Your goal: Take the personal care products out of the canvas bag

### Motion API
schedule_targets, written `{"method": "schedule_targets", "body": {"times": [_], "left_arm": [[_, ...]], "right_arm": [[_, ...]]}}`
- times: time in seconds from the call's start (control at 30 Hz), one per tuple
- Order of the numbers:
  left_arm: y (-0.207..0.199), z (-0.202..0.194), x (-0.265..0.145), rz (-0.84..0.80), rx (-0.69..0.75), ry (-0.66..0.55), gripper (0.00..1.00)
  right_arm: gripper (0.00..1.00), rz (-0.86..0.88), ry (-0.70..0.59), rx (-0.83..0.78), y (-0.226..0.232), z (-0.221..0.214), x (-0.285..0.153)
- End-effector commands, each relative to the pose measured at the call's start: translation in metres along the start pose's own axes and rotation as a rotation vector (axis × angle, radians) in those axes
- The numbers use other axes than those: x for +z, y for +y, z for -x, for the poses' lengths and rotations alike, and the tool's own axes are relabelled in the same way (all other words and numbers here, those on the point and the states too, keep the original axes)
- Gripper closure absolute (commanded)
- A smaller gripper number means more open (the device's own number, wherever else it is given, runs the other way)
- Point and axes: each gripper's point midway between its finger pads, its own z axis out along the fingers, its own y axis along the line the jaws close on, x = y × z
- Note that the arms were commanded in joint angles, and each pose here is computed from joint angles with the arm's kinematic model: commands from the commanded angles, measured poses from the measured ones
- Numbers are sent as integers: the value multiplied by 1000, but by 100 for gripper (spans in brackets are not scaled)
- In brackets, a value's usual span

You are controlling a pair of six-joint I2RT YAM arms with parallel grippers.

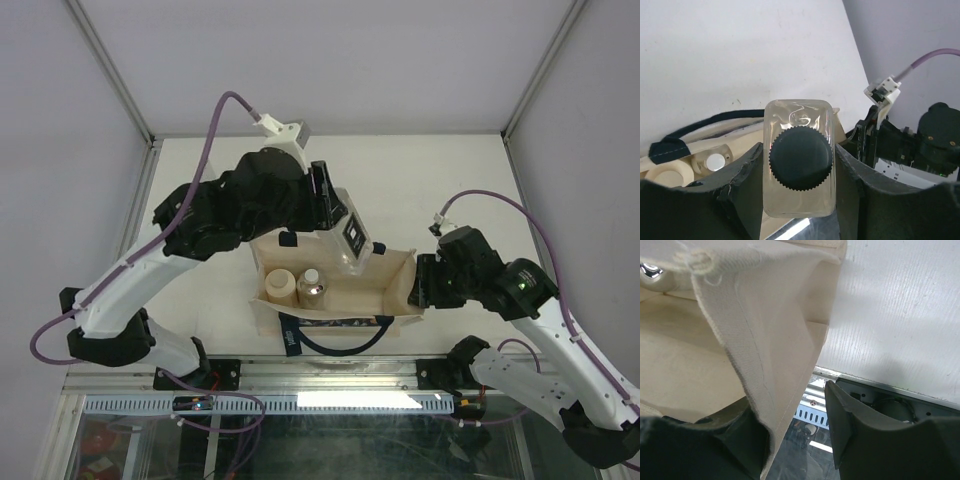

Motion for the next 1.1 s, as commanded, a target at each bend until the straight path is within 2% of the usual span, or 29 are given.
{"method": "schedule_targets", "body": {"times": [0.0,0.2,0.43,0.77,0.93,1.07], "left_arm": [[-41,9,-5,-140,-136,40,100],[-39,38,-3,-189,-244,11,100],[-27,70,-6,-228,-307,-28,100],[7,140,-20,-236,-324,-206,100],[45,170,-6,-147,-298,-286,100],[89,172,16,16,-180,-315,100]], "right_arm": [[51,-21,-64,-11,-3,12,-8],[51,-27,-64,-9,-4,12,-7],[51,-35,-66,-7,-5,13,-6],[51,-49,-72,-3,-7,14,-7],[51,-50,-61,-6,-6,15,-5],[51,-53,-66,-10,-6,18,-7]]}}
